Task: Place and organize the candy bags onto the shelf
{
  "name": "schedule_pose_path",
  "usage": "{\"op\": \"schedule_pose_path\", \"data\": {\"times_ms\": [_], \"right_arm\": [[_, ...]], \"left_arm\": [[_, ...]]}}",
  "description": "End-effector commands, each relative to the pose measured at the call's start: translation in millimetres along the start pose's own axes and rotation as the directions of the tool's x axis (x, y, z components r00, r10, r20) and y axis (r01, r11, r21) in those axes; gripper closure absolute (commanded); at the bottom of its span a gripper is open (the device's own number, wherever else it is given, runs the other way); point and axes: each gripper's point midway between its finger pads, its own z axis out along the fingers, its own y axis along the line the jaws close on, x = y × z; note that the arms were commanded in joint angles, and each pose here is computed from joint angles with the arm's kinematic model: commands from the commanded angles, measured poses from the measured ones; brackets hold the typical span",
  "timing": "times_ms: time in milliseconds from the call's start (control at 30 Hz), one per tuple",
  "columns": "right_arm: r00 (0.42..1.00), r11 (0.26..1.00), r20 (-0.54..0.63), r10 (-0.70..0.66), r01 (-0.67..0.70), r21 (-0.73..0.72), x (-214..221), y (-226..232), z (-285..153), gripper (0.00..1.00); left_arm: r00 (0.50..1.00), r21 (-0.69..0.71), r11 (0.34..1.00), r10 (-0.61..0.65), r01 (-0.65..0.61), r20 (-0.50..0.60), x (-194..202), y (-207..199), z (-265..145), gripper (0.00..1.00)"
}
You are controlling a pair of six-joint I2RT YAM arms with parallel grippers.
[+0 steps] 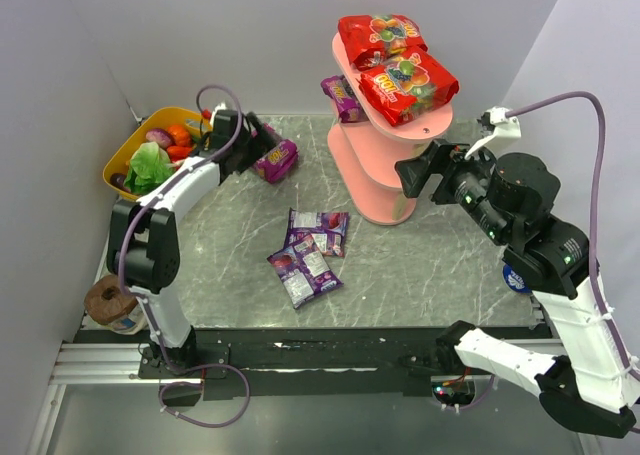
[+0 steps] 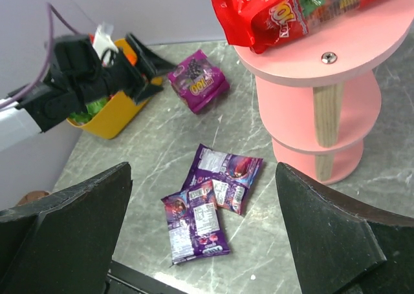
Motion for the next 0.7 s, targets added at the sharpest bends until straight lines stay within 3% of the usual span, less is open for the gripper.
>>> {"op": "schedule_pose_path", "data": {"times_ms": [0, 233, 367, 667], "right_arm": [[0.999, 1.000, 0.028, 0.019, -0.020, 0.024, -8.4, -3.7, -2.8, 0.02], [0.999, 0.999, 0.025, 0.021, -0.022, 0.039, -5.4, -7.1, -2.1, 0.03], [0.999, 0.999, 0.030, 0.021, -0.023, 0.045, -6.9, -8.0, -2.4, 0.03], [0.999, 0.998, 0.037, 0.011, -0.013, 0.055, -10.4, -10.0, -4.5, 0.03]], "left_arm": [[0.997, -0.001, 0.998, -0.060, 0.060, -0.047, 18.7, 6.5, 4.5, 0.07], [0.969, -0.056, 0.976, -0.216, 0.210, -0.120, 60.7, 28.4, 27.6, 0.05], [0.954, -0.082, 0.958, -0.283, 0.275, -0.104, 67.3, 32.3, 43.7, 0.08], [0.934, -0.063, 0.933, -0.357, 0.355, -0.023, 61.3, 28.5, 73.9, 0.26]]}}
